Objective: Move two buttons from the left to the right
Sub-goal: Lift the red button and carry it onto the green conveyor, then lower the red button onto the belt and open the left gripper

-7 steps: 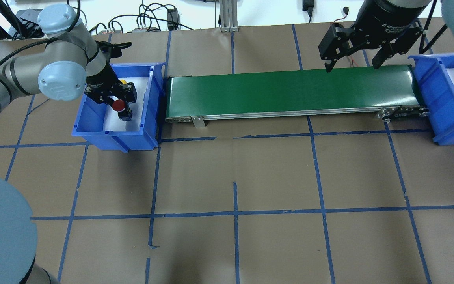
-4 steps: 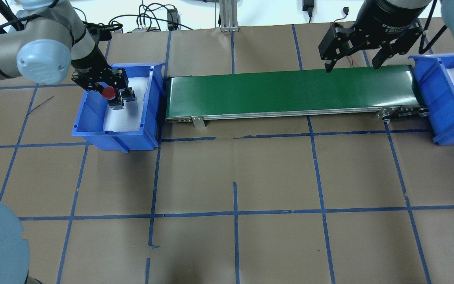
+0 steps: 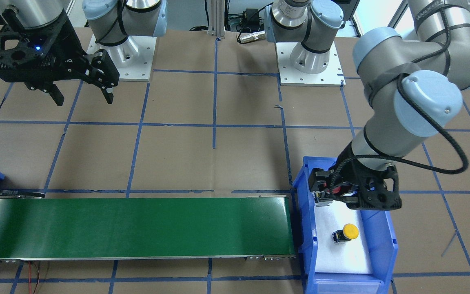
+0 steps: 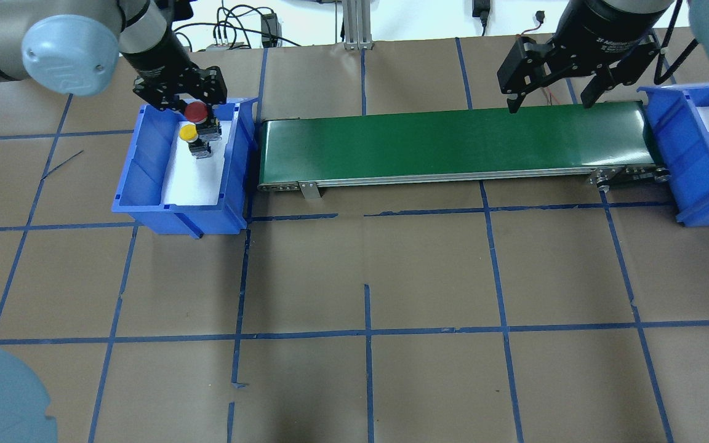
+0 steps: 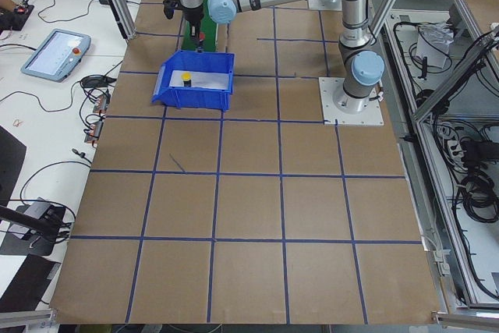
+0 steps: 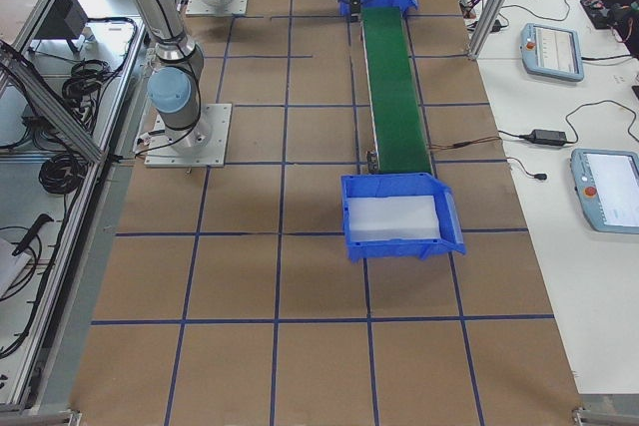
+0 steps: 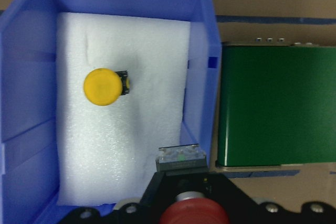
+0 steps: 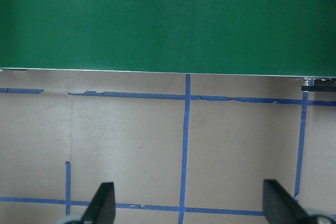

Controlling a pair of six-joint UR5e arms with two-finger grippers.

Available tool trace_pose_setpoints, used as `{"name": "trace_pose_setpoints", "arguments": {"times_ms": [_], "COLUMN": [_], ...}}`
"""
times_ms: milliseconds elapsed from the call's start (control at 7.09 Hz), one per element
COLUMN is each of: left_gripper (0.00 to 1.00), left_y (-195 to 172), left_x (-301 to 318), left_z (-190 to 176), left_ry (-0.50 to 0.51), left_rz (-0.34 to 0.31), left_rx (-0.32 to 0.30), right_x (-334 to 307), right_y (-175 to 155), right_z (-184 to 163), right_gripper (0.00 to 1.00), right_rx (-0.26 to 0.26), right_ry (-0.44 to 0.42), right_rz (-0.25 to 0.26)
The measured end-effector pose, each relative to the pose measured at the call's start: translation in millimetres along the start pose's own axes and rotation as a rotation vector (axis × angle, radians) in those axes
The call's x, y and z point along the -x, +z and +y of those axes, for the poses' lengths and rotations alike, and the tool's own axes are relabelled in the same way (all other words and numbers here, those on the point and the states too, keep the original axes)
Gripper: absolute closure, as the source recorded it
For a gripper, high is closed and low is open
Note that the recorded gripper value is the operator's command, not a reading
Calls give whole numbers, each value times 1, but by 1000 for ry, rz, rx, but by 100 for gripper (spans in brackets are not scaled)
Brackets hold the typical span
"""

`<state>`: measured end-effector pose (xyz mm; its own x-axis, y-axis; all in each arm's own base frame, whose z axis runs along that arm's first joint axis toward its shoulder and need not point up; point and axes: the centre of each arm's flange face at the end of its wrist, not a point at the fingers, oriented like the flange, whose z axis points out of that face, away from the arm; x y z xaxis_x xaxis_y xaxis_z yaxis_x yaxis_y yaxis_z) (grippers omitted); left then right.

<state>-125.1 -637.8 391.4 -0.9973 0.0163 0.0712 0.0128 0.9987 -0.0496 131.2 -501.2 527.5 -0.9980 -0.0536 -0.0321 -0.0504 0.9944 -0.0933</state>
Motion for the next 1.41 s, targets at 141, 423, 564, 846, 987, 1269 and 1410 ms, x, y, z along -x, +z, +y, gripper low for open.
{"name": "trace_pose_setpoints", "arguments": {"times_ms": [141,423,564,846,987,1269,1410], "left_gripper": [79,82,82,81,81,78,44], "left_y": [1,17,29,55,75,96,99], "left_x": [-20,-60,-85,-108,-109,-107,-107], "left_z": [0,-3,-3,-8,-16,-21,-20], "left_ry": [21,43,53,54,52,47,44], "left_rz": [-1,1,3,3,-8,-31,-34], "left_rx": [-7,-27,-35,-43,-48,-43,-41], "right_x": [0,0,0,-1,-1,-1,-1], "right_y": [0,0,1,1,1,1,1], "right_z": [0,0,0,0,0,0,0], "right_gripper": [0,0,0,0,0,0,0], "right_rx": [0,2,3,4,5,5,5], "right_ry": [0,0,0,1,1,0,0], "right_rz": [0,1,1,0,1,1,1]}}
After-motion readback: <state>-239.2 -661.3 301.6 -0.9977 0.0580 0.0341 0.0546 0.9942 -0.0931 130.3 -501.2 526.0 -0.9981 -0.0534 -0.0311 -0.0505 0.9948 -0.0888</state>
